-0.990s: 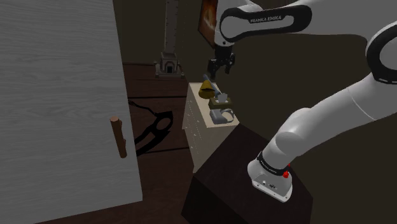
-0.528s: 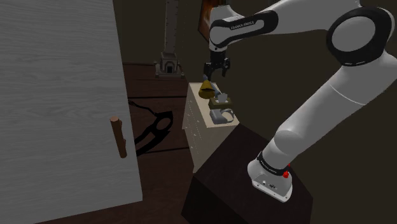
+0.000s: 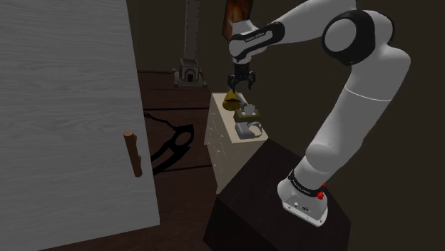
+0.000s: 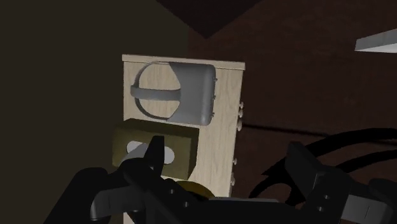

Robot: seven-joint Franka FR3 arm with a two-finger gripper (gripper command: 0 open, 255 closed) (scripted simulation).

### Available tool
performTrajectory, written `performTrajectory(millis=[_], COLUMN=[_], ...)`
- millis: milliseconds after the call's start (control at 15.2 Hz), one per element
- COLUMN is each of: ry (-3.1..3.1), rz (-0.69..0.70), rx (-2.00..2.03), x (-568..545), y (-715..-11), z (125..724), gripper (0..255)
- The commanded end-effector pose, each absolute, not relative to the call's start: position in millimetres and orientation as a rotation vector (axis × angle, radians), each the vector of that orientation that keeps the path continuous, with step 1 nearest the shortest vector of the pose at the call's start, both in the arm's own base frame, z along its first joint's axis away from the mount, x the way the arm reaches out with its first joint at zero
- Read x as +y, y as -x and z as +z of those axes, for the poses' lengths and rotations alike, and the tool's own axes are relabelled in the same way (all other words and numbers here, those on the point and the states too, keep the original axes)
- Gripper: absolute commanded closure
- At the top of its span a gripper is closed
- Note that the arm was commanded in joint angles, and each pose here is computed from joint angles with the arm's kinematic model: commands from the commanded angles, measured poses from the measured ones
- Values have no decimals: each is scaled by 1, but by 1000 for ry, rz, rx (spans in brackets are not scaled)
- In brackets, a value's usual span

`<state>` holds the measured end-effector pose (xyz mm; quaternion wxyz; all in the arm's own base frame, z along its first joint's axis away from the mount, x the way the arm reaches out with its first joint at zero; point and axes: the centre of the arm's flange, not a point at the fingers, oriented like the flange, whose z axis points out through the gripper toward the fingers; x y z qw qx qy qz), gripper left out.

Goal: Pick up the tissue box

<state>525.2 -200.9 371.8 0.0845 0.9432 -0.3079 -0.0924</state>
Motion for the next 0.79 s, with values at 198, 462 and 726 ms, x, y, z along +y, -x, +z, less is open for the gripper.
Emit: performTrajectory(millis=[198, 462, 726], ry=[-2741, -2678, -2608], rz=[-326, -365, -404], rx=[-1076, -1199, -1318], x=[-255, -300, -346], y=[-544, -554, -559], z=[329, 296, 263], gripper=[0, 0, 0])
